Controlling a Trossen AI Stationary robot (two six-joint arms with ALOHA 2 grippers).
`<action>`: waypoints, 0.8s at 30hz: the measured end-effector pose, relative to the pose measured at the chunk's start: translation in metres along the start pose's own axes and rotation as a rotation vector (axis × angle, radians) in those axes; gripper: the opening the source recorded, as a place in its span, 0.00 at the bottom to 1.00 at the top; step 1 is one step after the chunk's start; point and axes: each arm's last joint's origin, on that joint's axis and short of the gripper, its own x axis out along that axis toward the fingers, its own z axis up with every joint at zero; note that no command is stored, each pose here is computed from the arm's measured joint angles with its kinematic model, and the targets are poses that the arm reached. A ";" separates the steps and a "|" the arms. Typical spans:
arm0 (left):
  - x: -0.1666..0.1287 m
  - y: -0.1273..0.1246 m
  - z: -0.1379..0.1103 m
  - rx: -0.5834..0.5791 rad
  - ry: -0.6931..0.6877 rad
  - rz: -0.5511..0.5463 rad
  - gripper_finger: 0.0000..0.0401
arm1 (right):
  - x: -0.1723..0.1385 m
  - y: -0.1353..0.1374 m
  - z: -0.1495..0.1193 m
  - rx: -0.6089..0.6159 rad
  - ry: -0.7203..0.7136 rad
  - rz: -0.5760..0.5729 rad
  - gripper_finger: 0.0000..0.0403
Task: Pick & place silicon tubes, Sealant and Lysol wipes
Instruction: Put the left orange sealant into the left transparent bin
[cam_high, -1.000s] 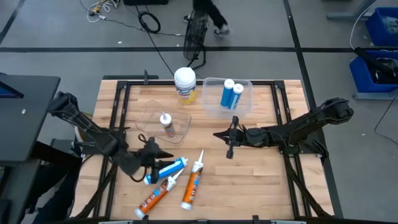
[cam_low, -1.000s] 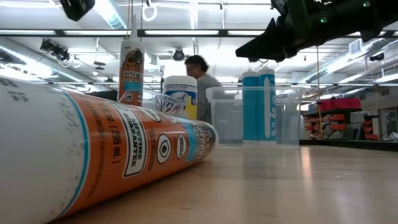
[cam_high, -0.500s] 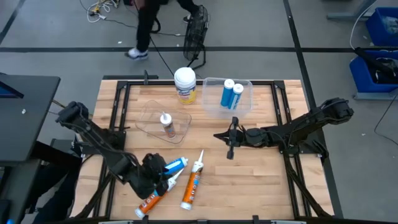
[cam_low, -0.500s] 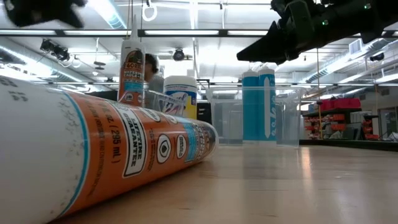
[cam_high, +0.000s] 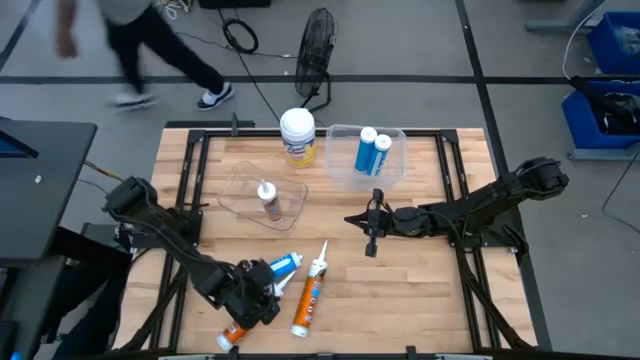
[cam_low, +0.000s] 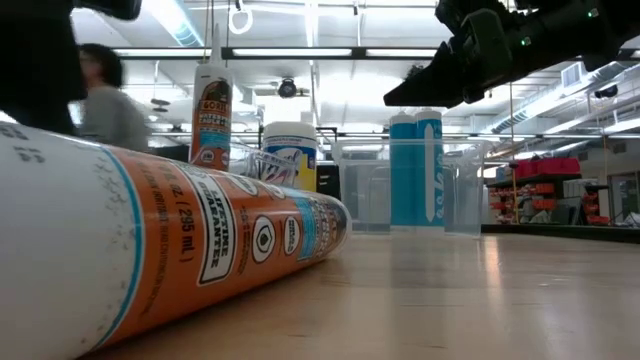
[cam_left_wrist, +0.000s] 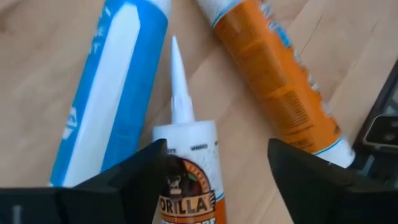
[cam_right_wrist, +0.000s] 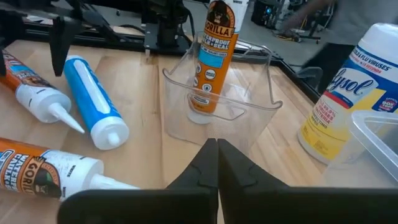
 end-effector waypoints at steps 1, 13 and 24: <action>0.002 0.000 0.000 0.000 0.009 0.001 0.72 | 0.000 0.000 0.000 0.000 0.001 0.000 0.00; 0.028 0.000 -0.010 0.031 0.119 0.038 0.75 | 0.000 0.000 0.000 0.008 0.003 0.001 0.00; 0.050 0.004 -0.013 0.060 0.200 0.081 0.75 | 0.000 0.000 0.000 0.014 0.003 0.001 0.00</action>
